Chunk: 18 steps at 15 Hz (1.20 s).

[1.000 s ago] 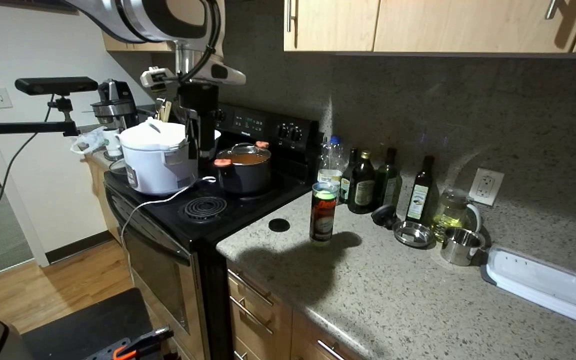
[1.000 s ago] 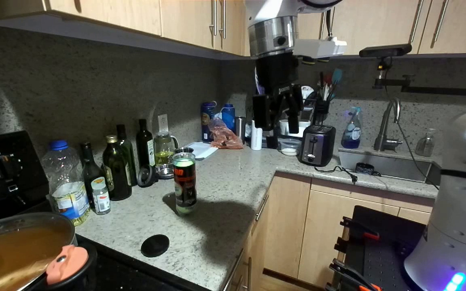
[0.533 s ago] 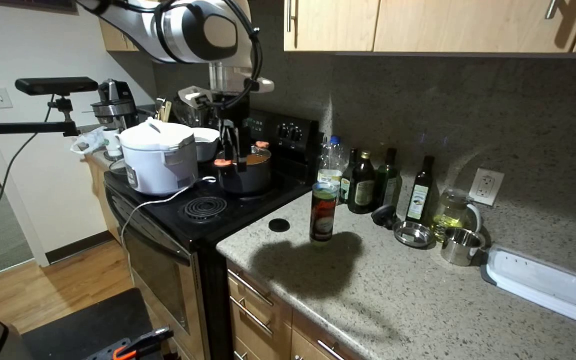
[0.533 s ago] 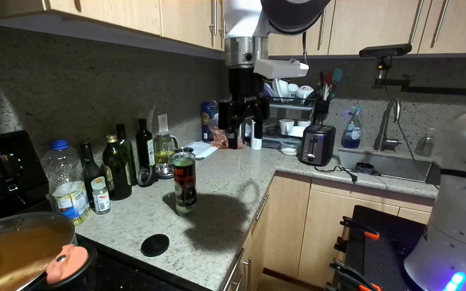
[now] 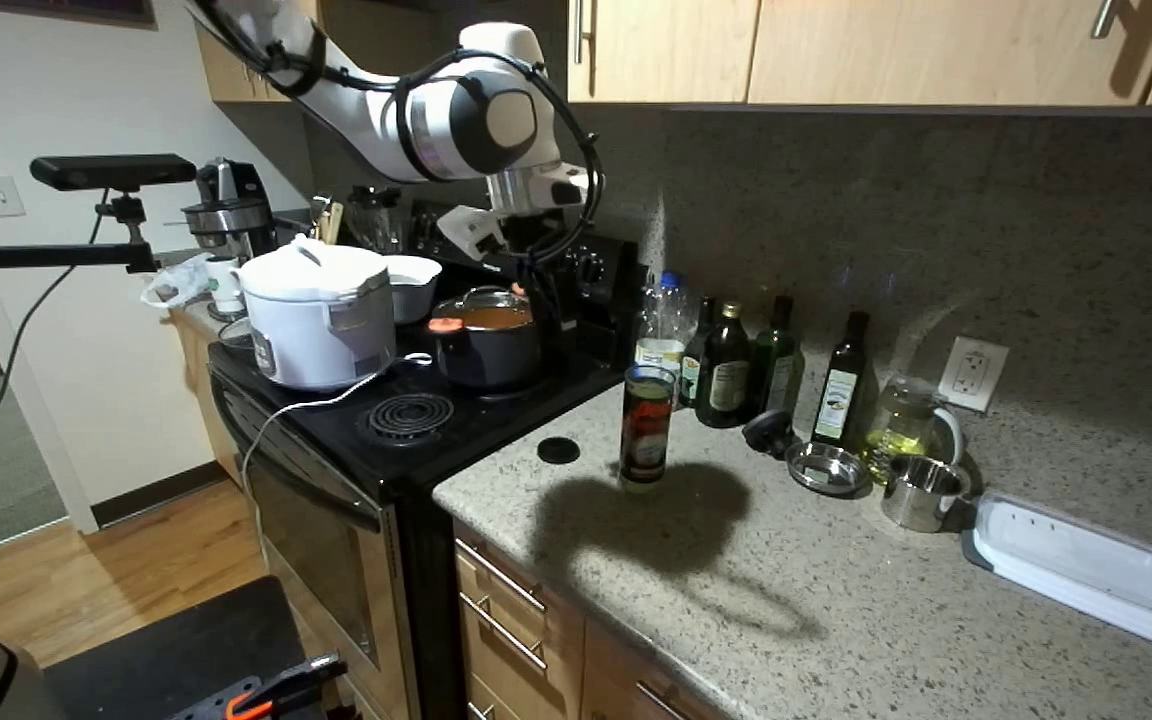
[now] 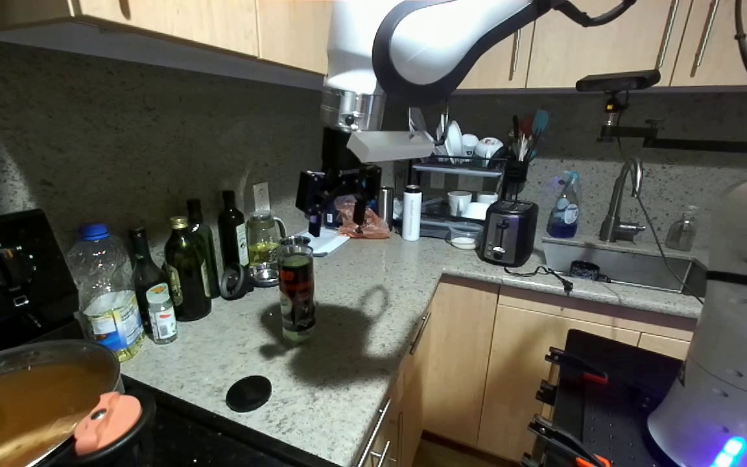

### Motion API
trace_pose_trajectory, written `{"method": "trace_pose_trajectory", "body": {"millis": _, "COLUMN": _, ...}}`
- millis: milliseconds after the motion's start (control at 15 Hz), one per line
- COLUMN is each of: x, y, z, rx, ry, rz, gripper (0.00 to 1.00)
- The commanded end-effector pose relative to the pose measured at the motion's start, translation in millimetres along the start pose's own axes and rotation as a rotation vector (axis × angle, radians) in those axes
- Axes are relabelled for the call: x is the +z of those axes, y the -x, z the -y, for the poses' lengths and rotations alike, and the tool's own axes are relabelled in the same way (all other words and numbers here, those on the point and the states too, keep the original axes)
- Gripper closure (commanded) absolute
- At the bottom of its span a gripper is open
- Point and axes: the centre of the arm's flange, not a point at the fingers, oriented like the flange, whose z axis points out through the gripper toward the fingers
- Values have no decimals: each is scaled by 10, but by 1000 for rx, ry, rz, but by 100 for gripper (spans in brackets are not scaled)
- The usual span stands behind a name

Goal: Put two tennis balls on the counter

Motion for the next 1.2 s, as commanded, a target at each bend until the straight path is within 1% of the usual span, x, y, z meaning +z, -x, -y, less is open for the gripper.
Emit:
{"method": "trace_pose_trajectory", "body": {"millis": 0, "x": 36, "y": -396, "z": 75, "rx": 64, "ry": 19, "rz": -50, "gripper": 0}}
{"method": "trace_pose_trajectory", "body": {"millis": 267, "x": 79, "y": -804, "z": 6, "rx": 122, "ry": 43, "rz": -77, "gripper": 0}}
{"method": "trace_pose_trajectory", "body": {"millis": 400, "x": 143, "y": -1000, "z": -51, "rx": 158, "ry": 55, "rz": -78, "gripper": 0}}
{"method": "trace_pose_trajectory", "body": {"millis": 600, "x": 312, "y": -1263, "z": -159, "rx": 202, "ry": 68, "rz": -54, "gripper": 0}}
{"method": "trace_pose_trajectory", "body": {"millis": 800, "x": 517, "y": -1445, "z": -249, "rx": 233, "ry": 95, "rz": -21, "gripper": 0}}
{"method": "trace_pose_trajectory", "body": {"millis": 1133, "x": 852, "y": -1588, "z": -342, "rx": 257, "ry": 120, "rz": 51, "gripper": 0}}
